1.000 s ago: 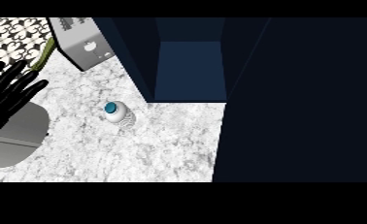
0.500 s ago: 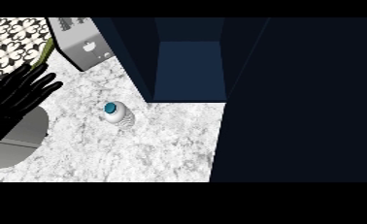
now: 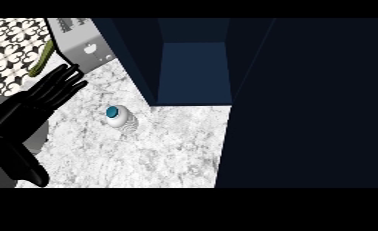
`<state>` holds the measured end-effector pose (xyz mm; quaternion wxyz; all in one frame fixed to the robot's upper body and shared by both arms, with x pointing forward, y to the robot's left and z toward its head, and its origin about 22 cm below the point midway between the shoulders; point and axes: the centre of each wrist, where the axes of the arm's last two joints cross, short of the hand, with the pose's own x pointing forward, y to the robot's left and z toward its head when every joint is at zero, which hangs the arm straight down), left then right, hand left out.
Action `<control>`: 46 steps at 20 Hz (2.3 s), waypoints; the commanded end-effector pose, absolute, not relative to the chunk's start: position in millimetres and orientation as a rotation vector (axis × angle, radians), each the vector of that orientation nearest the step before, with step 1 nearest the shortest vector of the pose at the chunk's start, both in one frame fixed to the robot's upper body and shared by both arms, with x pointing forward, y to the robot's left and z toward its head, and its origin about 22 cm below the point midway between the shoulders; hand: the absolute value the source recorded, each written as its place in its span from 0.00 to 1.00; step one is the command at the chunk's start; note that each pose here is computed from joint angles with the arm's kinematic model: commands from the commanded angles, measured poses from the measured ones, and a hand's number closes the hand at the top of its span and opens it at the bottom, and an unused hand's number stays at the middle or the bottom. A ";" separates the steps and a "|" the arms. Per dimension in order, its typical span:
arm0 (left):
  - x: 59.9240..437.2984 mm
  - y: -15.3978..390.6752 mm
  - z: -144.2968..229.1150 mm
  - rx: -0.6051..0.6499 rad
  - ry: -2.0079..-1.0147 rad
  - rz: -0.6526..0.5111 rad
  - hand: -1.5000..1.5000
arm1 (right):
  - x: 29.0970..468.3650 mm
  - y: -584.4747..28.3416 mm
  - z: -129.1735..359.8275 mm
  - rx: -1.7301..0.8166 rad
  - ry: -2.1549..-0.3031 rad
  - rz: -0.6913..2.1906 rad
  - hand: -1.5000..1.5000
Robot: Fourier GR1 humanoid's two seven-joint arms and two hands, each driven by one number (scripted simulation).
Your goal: Pick up the bottled water, place it into the cabinet and close the cabinet
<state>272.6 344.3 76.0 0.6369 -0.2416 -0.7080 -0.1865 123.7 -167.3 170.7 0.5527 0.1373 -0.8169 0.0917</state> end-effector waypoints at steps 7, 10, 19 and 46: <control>288.3 332.6 11.4 -0.489 -1.513 -0.462 0.00 | 104.3 -180.9 190.0 0.226 -2.008 0.227 0.00; 299.6 353.7 -3.7 -0.492 -1.490 -0.458 0.00 | 101.1 -183.4 190.2 0.239 -1.980 0.242 0.00; 311.4 345.7 -51.0 -0.487 -1.432 -0.455 0.00 | 115.1 -163.9 184.9 0.253 -2.001 0.229 0.00; 301.2 302.6 -117.7 -0.518 -1.547 -0.278 0.00 | 114.9 -165.1 184.4 0.221 -2.007 0.228 0.00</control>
